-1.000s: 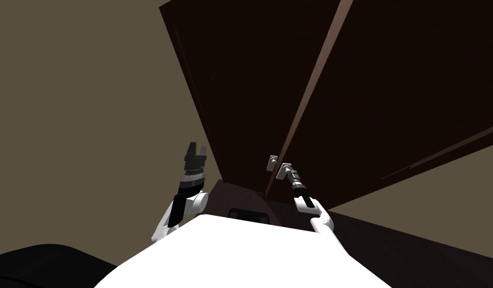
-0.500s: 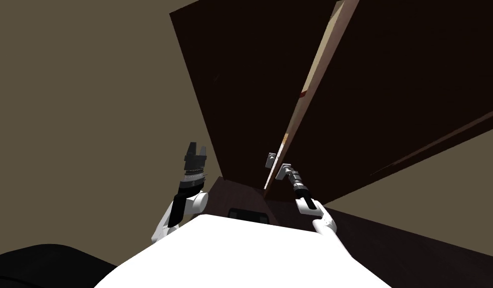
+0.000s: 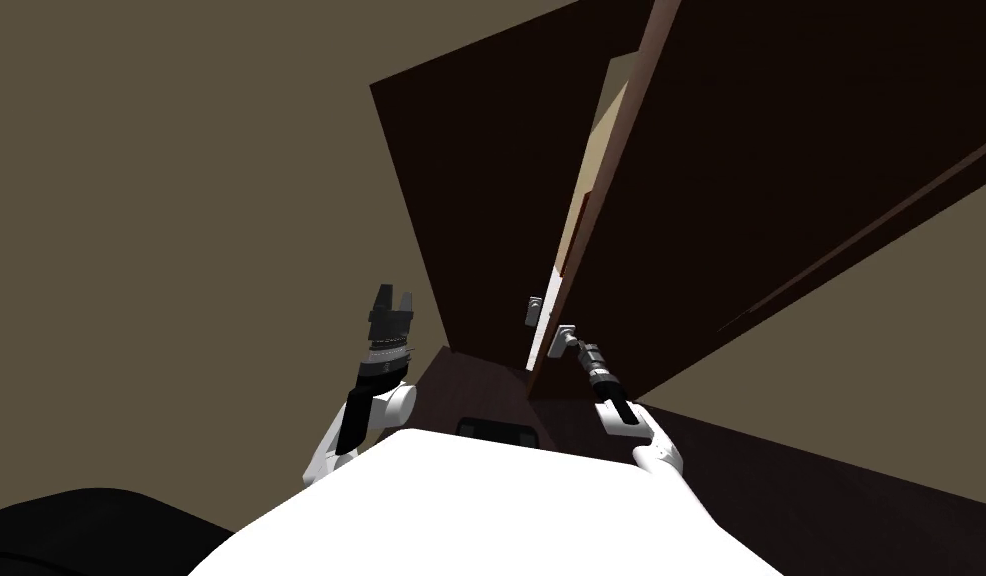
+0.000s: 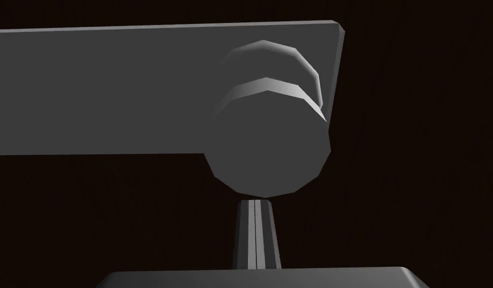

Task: Pull the door open

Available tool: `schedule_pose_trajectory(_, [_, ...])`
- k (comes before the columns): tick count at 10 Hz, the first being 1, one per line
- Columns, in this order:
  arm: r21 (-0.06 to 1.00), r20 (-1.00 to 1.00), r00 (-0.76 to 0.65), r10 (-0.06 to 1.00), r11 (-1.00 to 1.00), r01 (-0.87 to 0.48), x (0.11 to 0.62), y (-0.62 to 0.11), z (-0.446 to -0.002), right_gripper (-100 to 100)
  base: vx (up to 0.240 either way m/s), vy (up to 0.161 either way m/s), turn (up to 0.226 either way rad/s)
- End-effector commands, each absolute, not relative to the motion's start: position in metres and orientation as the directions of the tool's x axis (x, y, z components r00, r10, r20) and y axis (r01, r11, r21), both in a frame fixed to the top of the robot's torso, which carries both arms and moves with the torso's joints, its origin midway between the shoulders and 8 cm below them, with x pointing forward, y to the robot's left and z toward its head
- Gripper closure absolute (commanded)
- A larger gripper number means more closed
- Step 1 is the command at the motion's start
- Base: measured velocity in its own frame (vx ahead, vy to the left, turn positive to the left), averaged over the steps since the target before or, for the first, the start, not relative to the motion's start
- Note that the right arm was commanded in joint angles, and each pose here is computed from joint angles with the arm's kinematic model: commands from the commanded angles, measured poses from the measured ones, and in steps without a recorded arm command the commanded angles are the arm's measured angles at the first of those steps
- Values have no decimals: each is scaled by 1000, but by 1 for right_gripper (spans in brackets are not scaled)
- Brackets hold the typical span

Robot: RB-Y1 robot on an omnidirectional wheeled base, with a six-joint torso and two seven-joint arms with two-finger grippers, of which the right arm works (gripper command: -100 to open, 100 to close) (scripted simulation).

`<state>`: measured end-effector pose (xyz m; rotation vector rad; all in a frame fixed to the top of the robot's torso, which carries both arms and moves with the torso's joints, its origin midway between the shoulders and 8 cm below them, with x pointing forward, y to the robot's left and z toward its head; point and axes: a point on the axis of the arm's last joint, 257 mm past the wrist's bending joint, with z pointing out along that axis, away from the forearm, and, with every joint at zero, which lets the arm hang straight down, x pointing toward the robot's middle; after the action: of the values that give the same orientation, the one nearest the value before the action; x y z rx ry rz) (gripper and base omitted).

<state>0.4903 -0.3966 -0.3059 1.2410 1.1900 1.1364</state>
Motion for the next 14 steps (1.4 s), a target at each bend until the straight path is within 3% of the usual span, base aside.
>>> schedule_pose_trajectory(1, [1000, -16, 39, 999, 15, 17, 489, -387, -303, -100, -183, 11, 31])
schedule_pose_trajectory(7, [1000, -4, -23, 1000, 4, 2, 485, -365, -297, -100, -177, -14, 42])
schedule_pose_trajectory(11, [1000, -3, -17, 1000, 3, -5, 488, -365, -297, -100, 162, -25, 24])
schedule_pose_trajectory(12, [1000, -3, -17, 1000, 3, -5, 488, -365, -297, 100, -6, -3, -6])
schedule_pose_trajectory(14, [1000, -3, -17, 1000, 3, -5, 488, -365, -297, 100, -27, -2, 2])
